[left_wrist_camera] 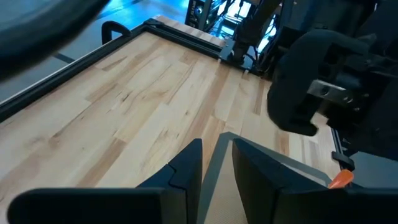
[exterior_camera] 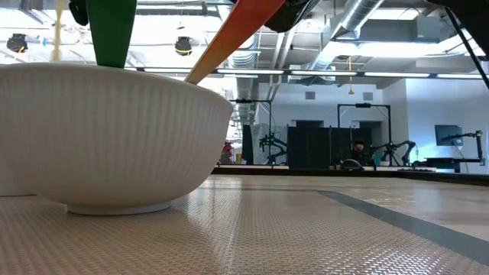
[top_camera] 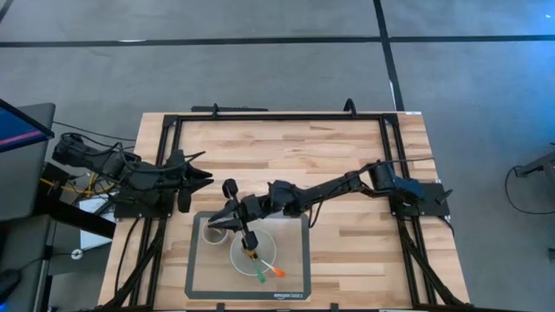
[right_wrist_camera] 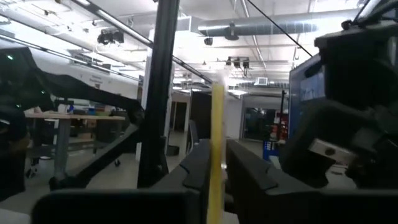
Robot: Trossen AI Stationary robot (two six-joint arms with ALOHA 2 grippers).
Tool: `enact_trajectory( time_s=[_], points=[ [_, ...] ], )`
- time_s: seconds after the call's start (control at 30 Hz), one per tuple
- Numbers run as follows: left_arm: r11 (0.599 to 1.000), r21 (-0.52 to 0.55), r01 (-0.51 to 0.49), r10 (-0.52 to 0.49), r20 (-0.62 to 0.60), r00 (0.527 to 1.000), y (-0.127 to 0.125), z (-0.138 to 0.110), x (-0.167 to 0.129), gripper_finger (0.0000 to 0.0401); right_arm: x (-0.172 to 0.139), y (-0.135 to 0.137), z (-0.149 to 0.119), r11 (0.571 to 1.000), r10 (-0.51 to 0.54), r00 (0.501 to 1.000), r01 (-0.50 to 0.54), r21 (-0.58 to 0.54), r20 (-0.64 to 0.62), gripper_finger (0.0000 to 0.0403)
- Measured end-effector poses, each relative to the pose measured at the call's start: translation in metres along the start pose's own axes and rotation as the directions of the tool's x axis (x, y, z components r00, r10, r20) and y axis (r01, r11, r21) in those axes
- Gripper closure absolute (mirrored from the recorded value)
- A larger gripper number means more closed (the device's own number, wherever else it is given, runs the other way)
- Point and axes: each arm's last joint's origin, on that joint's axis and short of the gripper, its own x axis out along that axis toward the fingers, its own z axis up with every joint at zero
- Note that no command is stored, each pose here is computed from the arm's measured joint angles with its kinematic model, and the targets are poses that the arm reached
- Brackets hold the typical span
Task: Pick & Place Utensil
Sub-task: Put the yellow straw into the white cup, then return to Home Position
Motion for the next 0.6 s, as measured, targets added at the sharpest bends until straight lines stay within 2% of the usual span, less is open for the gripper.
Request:
enact_trajectory(
  time_s=[0.23,0.6],
  points=[
    [1.000,0.000,0.000,0.000,0.000,1.000,0.0000,0.0000,0.0000,0.0312,-0.0002,-0.0006,-0.0022,1.000,-0.003,1.000,0.003,0.004,-0.023,0.0323],
    [1.000,0.000,0.000,0.000,0.000,1.000,0.0000,0.0000,0.0000,0.0312,-0.0003,-0.0009,-0.0043,1.000,-0.001,0.999,0.002,0.009,-0.044,0.0301]
  ],
)
